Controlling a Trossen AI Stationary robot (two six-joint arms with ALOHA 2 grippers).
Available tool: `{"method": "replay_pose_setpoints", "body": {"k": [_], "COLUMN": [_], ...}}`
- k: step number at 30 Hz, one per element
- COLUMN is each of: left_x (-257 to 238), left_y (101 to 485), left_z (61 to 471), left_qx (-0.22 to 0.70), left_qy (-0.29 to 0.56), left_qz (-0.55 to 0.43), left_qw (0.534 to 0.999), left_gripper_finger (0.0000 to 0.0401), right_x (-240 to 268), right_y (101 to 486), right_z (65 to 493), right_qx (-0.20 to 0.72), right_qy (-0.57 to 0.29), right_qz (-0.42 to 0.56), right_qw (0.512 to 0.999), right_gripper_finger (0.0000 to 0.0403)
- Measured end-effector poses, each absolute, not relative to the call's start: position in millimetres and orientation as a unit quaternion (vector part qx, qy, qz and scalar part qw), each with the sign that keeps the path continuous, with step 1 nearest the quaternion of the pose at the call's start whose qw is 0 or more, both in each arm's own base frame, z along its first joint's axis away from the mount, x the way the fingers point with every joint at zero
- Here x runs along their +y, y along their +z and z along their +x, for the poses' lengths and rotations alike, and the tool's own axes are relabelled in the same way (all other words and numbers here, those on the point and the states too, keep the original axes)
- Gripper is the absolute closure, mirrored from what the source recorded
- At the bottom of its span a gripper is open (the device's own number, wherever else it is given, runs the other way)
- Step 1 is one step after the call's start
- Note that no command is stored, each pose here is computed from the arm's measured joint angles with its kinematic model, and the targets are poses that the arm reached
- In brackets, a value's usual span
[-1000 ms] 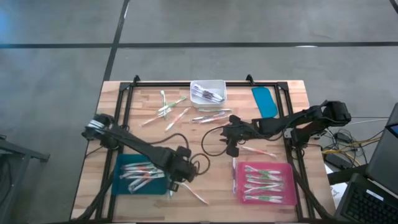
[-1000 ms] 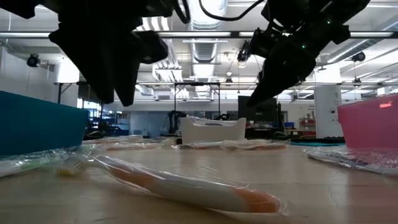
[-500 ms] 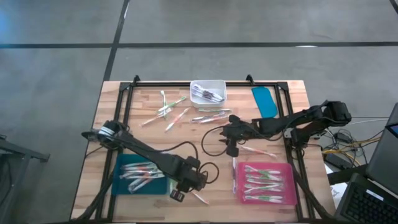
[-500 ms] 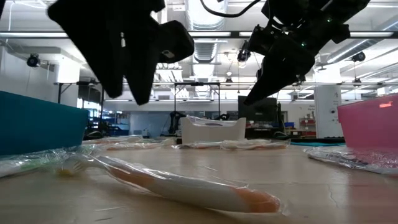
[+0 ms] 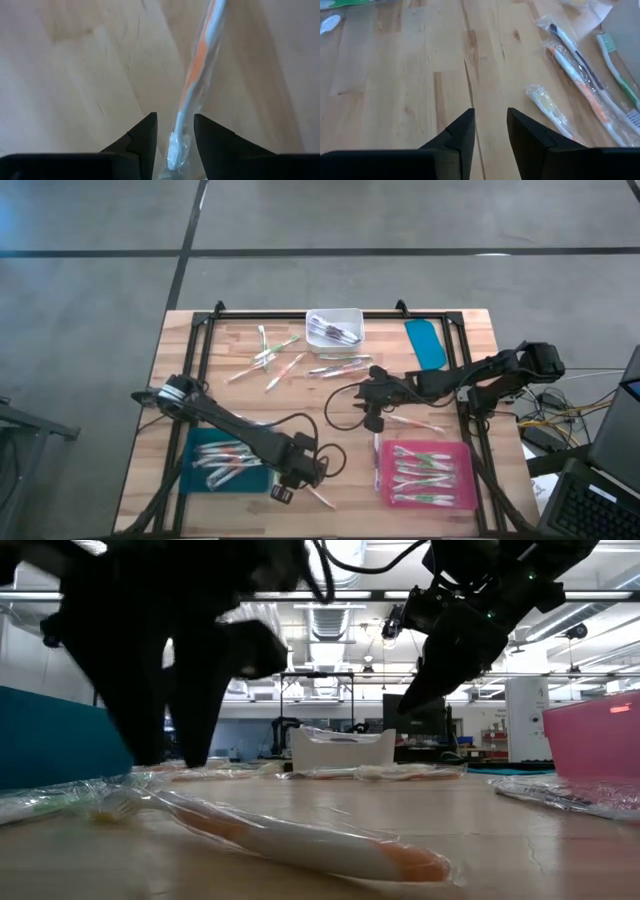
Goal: Pick & Place Toothbrushes
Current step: Put the orange toothbrush into the blue bin
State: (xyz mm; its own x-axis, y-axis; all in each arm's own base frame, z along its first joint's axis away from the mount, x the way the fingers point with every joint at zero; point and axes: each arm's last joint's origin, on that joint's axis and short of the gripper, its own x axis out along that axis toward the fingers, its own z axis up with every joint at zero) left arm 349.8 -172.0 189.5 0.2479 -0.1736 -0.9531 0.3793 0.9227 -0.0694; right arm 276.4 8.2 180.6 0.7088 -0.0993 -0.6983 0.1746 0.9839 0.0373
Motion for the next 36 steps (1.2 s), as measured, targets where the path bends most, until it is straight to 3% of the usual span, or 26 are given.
{"method": "replay_pose_setpoints", "body": {"k": [14,20,27,36], "left_x": [-164.6,-163.7,-164.1,-156.8], "left_y": [157.7,154.8,159.6,179.3], "left_z": [334.7,334.3,339.4,350.8], "left_qx": [0.612,0.604,0.593,0.568], "left_qy": [-0.156,-0.168,-0.18,-0.139], "left_qz": [0.074,0.087,0.099,0.111], "left_qw": [0.772,0.774,0.779,0.804], "left_gripper_finger": [0.0269,0.0307,0.0387,0.0387], "right_x": [6.8,2.3,-5.6,-8.2], "right_y": [207.6,223.2,222.2,220.3], "right_z": [292.6,300.2,298.4,284.6], "right_qx": [0.327,0.303,0.32,0.388], "right_qy": [-0.04,-0.042,-0.056,-0.066], "right_qz": [-0.046,-0.067,-0.062,-0.038], "right_qw": [0.943,0.95,0.944,0.919], "right_gripper_finger": [0.025,0.0243,0.0267,0.031]}}
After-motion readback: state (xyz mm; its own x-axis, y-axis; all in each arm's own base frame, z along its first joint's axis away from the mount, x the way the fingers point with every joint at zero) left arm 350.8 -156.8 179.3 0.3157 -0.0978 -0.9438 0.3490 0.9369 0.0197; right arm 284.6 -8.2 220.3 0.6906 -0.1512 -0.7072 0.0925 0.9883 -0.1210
